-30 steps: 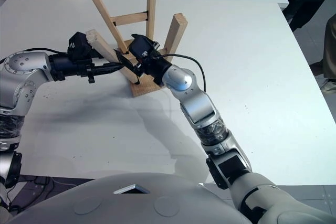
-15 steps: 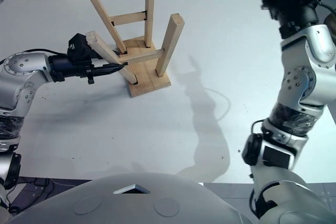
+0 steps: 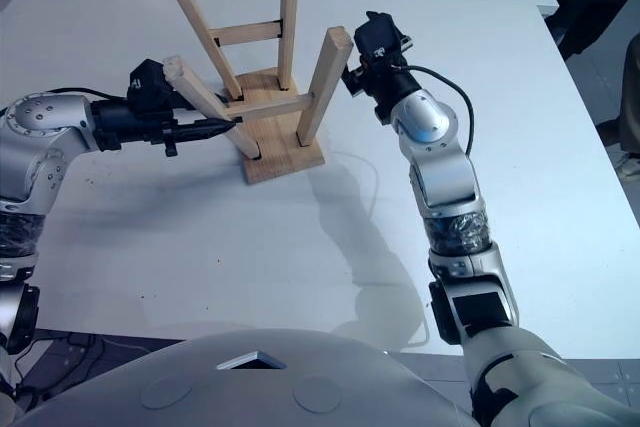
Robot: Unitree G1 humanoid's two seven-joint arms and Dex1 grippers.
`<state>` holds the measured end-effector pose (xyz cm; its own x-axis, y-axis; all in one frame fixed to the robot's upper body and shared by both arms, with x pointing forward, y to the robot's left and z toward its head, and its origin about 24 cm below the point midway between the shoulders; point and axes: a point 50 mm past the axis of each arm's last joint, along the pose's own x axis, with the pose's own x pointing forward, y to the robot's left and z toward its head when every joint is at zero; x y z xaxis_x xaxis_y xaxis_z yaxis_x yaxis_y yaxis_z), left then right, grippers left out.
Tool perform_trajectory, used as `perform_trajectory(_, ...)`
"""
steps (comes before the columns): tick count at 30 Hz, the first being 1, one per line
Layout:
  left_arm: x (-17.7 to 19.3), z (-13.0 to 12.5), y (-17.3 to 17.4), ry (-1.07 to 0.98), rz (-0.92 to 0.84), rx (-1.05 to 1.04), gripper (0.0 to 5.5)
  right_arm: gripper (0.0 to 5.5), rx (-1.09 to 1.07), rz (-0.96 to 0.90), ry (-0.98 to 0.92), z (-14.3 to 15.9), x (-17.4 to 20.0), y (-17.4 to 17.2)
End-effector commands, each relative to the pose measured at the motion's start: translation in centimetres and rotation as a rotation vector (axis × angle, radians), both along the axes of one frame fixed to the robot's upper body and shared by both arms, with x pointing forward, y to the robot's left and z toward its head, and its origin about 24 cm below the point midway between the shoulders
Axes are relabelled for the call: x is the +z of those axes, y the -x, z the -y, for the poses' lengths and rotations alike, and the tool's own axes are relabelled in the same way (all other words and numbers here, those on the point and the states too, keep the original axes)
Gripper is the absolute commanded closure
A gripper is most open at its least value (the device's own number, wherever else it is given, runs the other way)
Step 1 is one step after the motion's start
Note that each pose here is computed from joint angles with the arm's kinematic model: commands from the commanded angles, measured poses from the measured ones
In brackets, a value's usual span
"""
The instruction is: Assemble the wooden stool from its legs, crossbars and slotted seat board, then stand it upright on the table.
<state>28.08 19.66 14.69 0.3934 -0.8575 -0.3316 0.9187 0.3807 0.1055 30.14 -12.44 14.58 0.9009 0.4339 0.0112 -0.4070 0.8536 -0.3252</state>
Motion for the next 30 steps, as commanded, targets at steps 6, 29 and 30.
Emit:
perform_trajectory(6, -4.4, 0.7, 0.5, -0.17, -0.145, 0.023, 3.45, 2.0, 0.188, -0.002, 0.027, -1.7, 1.2, 2.2)
perform_trajectory(29, -4.2, 2.8, 0.5, -0.153, -0.14, -0.055, 3.45, 2.0, 0.609, -0.009, -0.315, -11.0, 5.2, 5.3)
perform_trajectory(30, -4.2, 2.9, 0.5, -0.152, -0.139, -0.058, 3.45, 2.0, 0.534, -0.016, -0.277, -9.9, 4.6, 4.3)
